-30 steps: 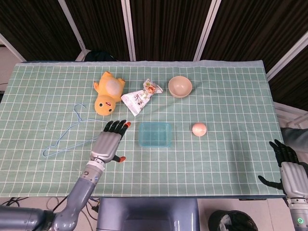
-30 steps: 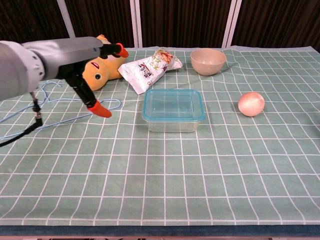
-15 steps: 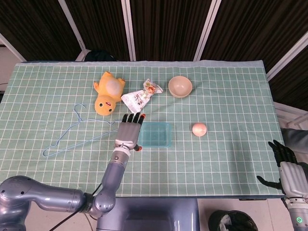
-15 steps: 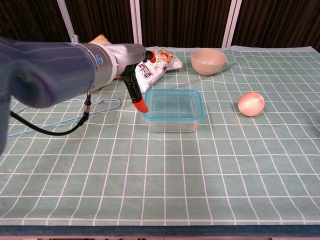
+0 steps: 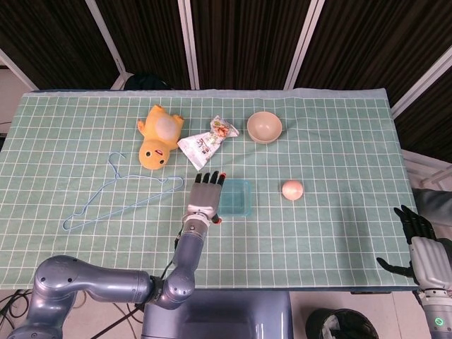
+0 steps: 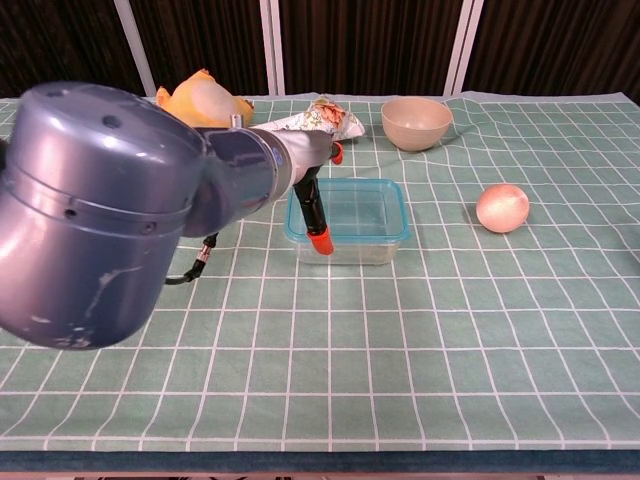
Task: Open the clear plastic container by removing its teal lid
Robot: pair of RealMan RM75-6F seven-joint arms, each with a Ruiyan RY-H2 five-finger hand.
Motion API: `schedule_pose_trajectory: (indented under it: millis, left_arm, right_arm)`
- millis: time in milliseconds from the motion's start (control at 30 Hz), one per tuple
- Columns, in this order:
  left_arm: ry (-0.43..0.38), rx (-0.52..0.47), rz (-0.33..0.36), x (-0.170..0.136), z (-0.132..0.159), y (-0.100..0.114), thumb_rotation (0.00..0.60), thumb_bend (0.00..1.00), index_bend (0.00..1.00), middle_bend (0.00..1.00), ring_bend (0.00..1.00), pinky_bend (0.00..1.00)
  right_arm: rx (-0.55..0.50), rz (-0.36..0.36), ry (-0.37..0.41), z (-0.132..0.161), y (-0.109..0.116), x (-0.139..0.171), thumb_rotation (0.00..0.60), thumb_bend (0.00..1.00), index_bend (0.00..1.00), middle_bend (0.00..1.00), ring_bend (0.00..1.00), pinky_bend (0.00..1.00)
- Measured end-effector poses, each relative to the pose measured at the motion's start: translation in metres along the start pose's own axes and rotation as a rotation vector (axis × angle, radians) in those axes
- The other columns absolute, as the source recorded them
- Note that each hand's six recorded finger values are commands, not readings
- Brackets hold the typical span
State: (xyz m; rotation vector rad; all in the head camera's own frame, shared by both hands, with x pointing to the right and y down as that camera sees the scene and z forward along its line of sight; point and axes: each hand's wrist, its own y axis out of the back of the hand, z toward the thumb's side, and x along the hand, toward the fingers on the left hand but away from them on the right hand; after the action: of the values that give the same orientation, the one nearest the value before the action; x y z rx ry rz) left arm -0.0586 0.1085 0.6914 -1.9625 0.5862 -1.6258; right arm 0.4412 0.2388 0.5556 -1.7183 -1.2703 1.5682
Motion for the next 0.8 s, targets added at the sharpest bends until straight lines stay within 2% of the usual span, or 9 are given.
schedule_pose_trajectory:
  millis: [167,400,467,567,800]
  left_arm:
    - [-0.006,0.0,-0.015,0.009,0.009,-0.004,0.6,0.0,0.0,0.0,0.0,0.03]
    - [-0.009,0.009,-0.031,0.018,0.016,-0.011,0.6,0.0,0.0,0.0,0.01,0.16]
    - [-0.01,0.012,-0.027,0.02,0.018,-0.012,0.6,0.02,0.04,0.07,0.07,0.25]
    - [-0.023,0.021,-0.008,0.023,0.021,-0.011,0.6,0.07,0.15,0.24,0.22,0.38]
    - [-0.103,0.068,0.086,0.021,0.029,-0.005,0.6,0.07,0.18,0.26,0.23,0.4]
  right_arm:
    - [-0.002,0.001,-0.002,0.0,0.0,0.0,0.6,0.22,0.0,0.0,0.0,0.0]
    - [-0.004,0.002,-0.007,-0.001,0.0,-0.001,0.6,0.22,0.0,0.0,0.0,0.0]
    - [-0.004,0.003,-0.008,-0.001,0.0,0.0,0.6,0.22,0.0,0.0,0.0,0.0]
    - [-0.003,0.003,-0.008,-0.001,0.0,0.0,0.6,0.22,0.0,0.0,0.0,0.0]
    - [0.007,0.006,-0.004,0.0,0.0,0.0,0.6,0.22,0.0,0.0,0.0,0.0]
